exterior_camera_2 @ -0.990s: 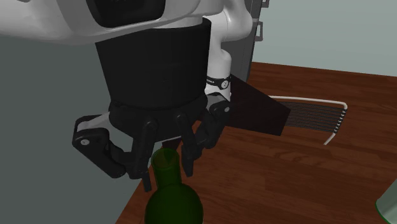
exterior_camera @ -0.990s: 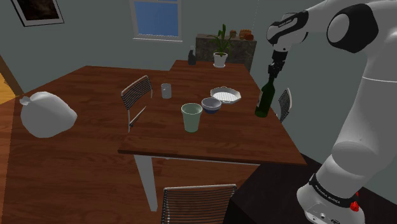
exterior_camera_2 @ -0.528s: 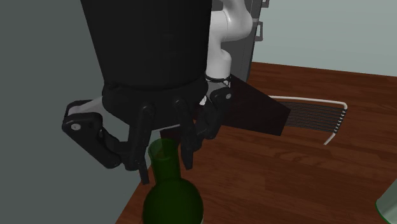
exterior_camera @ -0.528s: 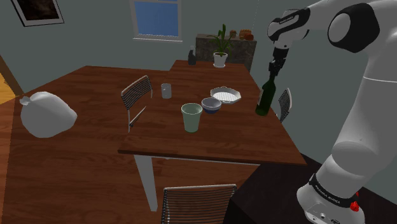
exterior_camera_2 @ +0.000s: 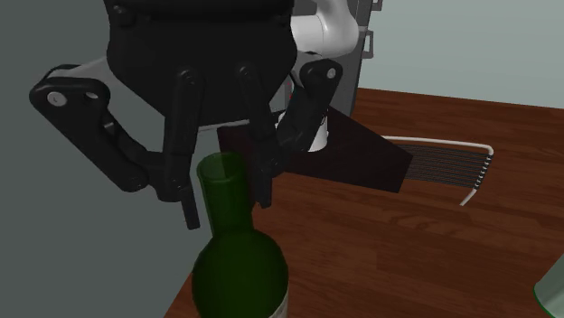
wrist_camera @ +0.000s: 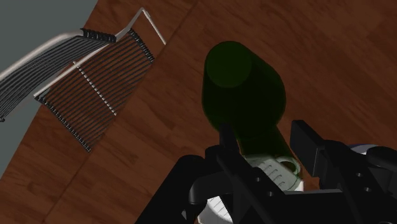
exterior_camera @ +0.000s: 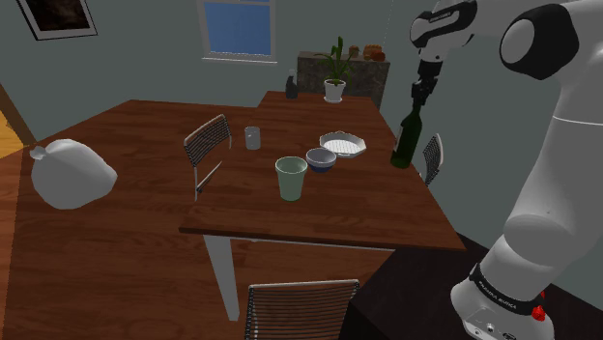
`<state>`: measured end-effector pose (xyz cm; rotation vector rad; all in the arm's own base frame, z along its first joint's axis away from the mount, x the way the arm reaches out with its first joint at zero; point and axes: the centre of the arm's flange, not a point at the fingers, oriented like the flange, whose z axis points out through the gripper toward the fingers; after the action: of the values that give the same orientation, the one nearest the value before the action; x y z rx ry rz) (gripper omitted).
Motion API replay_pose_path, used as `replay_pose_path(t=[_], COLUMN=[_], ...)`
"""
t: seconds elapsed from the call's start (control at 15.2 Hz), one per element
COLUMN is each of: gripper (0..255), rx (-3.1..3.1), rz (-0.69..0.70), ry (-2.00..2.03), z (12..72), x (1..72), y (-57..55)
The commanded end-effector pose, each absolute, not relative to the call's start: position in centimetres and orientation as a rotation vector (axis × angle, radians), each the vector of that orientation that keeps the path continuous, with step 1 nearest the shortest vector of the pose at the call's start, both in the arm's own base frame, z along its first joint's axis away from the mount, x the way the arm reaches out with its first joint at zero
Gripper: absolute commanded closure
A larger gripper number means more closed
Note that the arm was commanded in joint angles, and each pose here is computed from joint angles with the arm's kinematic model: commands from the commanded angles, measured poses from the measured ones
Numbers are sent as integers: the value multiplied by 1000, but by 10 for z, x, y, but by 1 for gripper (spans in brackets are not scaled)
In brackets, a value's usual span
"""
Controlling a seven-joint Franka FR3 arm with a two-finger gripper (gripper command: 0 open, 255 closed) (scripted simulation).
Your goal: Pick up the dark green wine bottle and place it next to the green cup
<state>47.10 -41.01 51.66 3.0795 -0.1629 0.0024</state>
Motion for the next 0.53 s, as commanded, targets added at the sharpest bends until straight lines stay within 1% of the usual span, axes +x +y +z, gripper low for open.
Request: replay_pose_path(t=[0.0,0.46], gripper=[255,255], rx=[3079,3079], rz=[3,3], ry=[-163,-163], z=[528,565], x=[470,470], y=[-409,-409])
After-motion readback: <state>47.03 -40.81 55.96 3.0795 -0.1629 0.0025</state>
